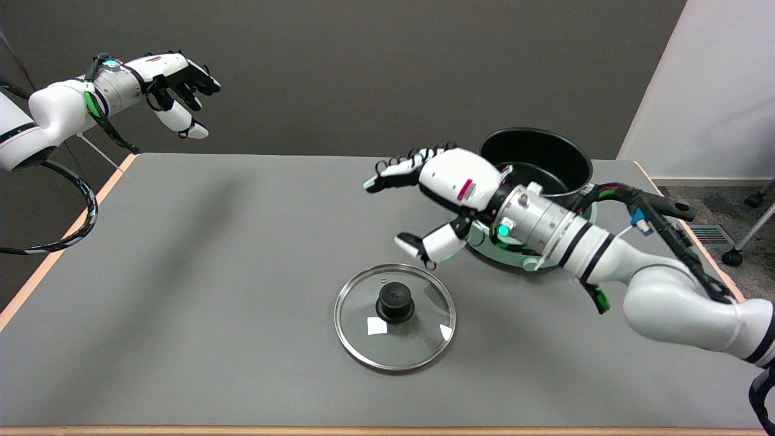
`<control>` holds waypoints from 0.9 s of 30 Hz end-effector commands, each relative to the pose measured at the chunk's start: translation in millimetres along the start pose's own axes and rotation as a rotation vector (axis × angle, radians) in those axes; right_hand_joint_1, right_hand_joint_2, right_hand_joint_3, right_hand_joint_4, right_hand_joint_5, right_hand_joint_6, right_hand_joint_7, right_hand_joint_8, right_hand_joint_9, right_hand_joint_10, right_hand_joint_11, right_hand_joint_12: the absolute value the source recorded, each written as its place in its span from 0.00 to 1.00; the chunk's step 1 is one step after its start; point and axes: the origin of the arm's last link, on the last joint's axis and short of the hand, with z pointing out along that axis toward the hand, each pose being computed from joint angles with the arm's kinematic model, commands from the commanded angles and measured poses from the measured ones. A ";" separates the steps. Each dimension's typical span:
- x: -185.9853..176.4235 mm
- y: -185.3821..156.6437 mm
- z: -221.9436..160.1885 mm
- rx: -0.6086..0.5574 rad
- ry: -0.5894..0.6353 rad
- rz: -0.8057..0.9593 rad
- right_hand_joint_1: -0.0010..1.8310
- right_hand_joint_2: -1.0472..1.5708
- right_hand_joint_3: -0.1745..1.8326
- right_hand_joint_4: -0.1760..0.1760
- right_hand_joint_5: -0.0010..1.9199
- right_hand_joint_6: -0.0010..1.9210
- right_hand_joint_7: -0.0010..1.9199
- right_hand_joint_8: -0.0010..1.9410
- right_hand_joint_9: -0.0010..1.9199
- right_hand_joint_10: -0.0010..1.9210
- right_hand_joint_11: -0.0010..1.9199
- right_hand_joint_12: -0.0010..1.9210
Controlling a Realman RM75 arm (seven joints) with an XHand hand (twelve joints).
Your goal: Place the pot onto the induction cooker.
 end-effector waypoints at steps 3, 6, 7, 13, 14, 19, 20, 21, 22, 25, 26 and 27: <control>-49.2 -39.0 -13.7 0.100 -0.083 -0.044 0.47 0.61 0.55 0.69 0.30 0.14 0.35 0.12 0.33 0.21 0.24 0.55; -64.4 -42.7 -16.4 0.106 -0.145 -0.082 0.48 0.61 0.56 0.69 0.30 0.14 0.35 0.12 0.33 0.21 0.24 0.55; -68.0 -43.3 -17.1 0.107 -0.161 -0.087 0.49 0.61 0.56 0.69 0.30 0.14 0.35 0.12 0.33 0.21 0.24 0.55; -73.9 -46.3 -18.1 0.118 -0.206 -0.093 0.47 0.60 0.59 0.67 0.27 0.13 0.33 0.11 0.30 0.23 0.23 0.52; -74.7 -47.1 -18.3 0.121 -0.213 -0.092 0.50 0.60 0.58 0.66 0.27 0.12 0.33 0.11 0.31 0.21 0.23 0.53; -79.2 -50.0 -19.5 0.129 -0.233 -0.085 0.50 0.59 0.58 0.66 0.27 0.12 0.32 0.11 0.31 0.20 0.22 0.52; -80.8 -51.5 -19.4 0.132 -0.238 -0.083 0.50 0.59 0.58 0.66 0.26 0.12 0.32 0.11 0.31 0.20 0.22 0.52; -82.3 -52.6 -19.2 0.132 -0.242 -0.079 0.50 0.59 0.58 0.66 0.26 0.12 0.32 0.11 0.31 0.20 0.22 0.52; -83.3 -53.5 -18.9 0.133 -0.246 -0.077 0.50 0.59 0.58 0.66 0.26 0.12 0.32 0.11 0.31 0.20 0.22 0.52; -85.1 -55.6 -17.5 0.140 -0.251 -0.100 0.53 0.60 0.60 0.65 0.26 0.12 0.32 0.11 0.31 0.21 0.22 0.52; -85.5 -56.0 -16.8 0.142 -0.250 -0.115 0.52 0.60 0.61 0.65 0.26 0.12 0.32 0.10 0.30 0.23 0.22 0.51; -86.3 -55.4 -16.3 0.141 -0.252 -0.127 0.53 0.60 0.61 0.65 0.26 0.12 0.33 0.10 0.30 0.23 0.22 0.51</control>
